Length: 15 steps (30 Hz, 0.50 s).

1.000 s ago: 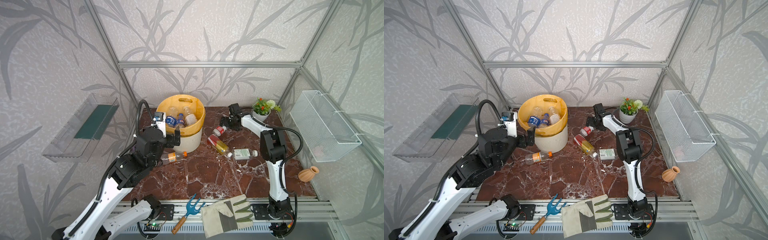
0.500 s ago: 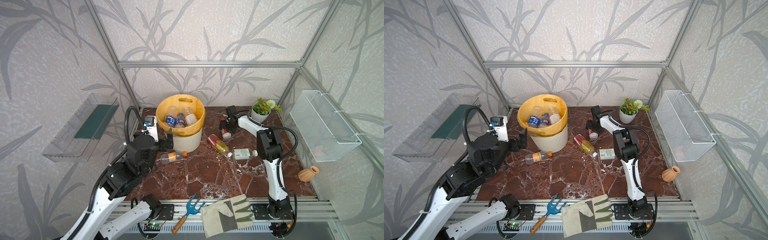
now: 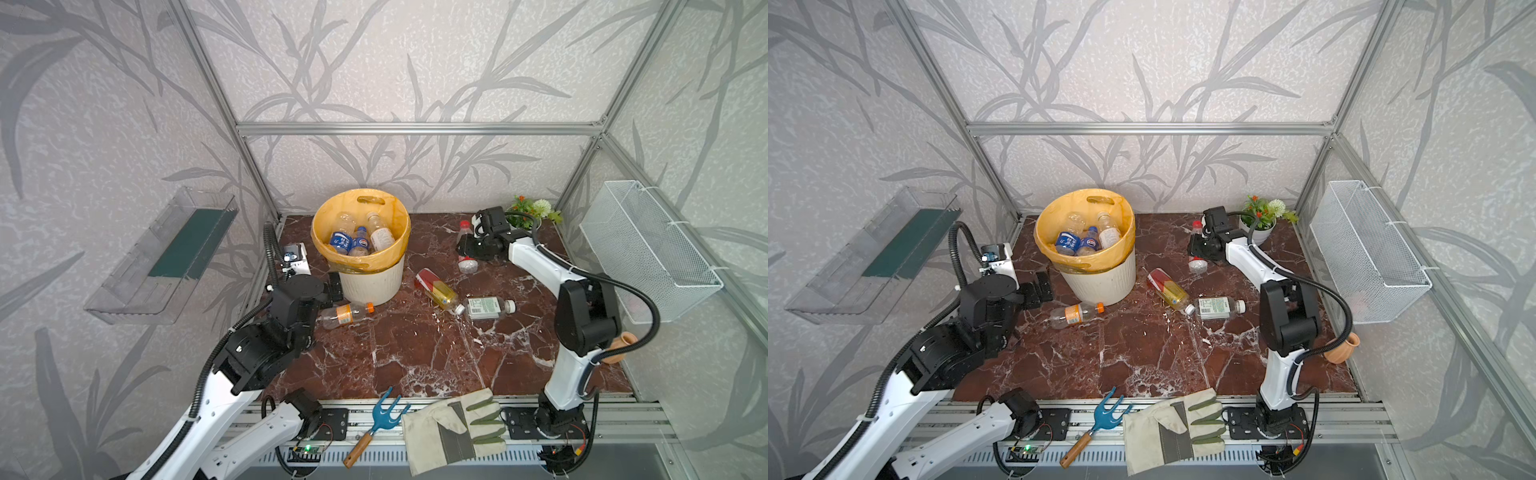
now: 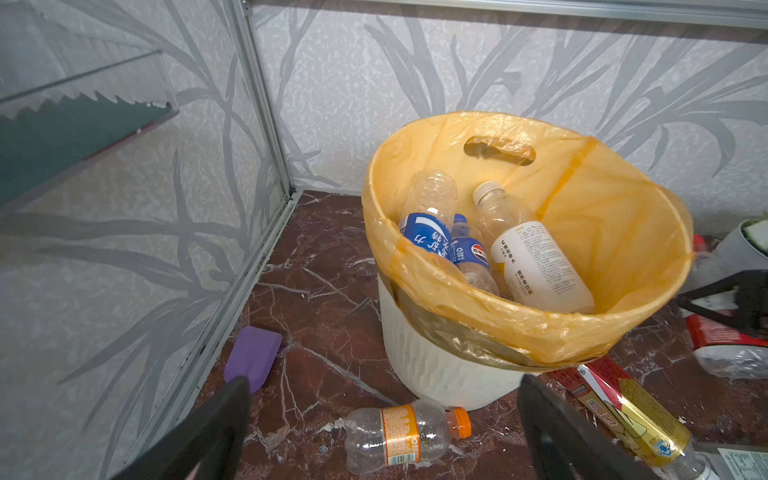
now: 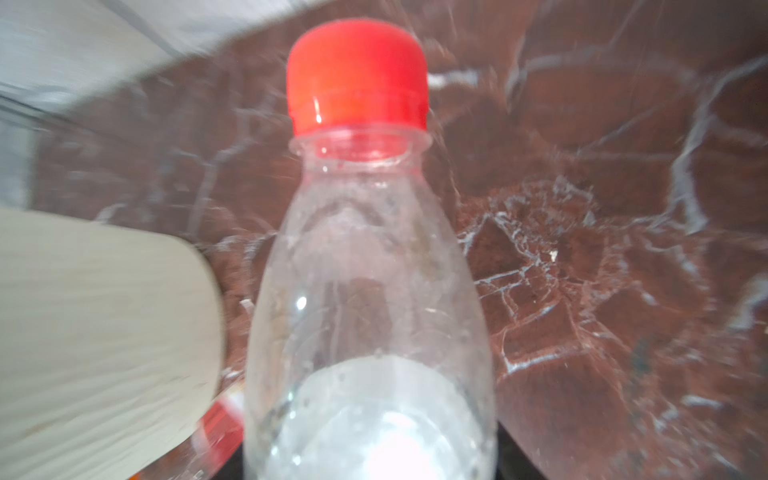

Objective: Throw the plastic bottles in the bin
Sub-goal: 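Close the right gripper around the red-labelled bottle, then lift the red-labelled bottle and carry it over the bin with the right gripper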

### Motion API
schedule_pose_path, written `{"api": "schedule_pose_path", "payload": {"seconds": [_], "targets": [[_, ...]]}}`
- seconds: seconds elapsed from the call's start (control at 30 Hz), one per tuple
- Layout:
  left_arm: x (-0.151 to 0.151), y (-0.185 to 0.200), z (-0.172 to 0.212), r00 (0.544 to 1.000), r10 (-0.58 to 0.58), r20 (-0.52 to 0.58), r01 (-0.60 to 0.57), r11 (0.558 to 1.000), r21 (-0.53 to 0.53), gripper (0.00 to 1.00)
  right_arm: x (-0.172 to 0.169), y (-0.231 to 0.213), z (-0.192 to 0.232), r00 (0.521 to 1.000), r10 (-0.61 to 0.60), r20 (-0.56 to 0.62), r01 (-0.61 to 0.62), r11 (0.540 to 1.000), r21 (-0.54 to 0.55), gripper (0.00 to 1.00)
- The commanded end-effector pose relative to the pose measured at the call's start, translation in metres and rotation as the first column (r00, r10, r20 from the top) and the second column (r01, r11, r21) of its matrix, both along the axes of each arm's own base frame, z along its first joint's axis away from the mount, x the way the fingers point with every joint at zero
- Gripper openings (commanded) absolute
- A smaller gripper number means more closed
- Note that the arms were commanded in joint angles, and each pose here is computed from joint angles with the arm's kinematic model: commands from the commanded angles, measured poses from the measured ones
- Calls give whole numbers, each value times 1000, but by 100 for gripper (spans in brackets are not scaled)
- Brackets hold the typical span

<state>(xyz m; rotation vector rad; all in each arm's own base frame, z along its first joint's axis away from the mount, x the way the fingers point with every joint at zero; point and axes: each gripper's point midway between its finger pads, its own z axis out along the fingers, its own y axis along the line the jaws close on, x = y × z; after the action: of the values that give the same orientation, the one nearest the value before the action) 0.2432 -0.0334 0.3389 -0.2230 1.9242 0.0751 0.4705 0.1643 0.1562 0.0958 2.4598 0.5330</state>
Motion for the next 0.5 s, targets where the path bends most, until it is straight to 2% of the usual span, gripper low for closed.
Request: {"api": "schedule_pose_path", "payload": {"seconds": [0.0,0.13,0.3,0.47], "targets": [[-4,15,-15,994,105,-24,-106,993,-50,100,-9,-7,63,981,11,191,-32,994,105,57],[-7,23,-26,988,149,-37,-152,984,-92,100,-42,-32,107,947,-20,319,-60,970,237,57],[-6,28,-37,981,181,-66,-187,977,-105,100,-85,-33,153,907,17,422,-139,956,260,58],[-5,31,-46,977,195,-82,-204,972,-118,100,-105,-15,185,870,20,493,-205,923,324,58]]}}
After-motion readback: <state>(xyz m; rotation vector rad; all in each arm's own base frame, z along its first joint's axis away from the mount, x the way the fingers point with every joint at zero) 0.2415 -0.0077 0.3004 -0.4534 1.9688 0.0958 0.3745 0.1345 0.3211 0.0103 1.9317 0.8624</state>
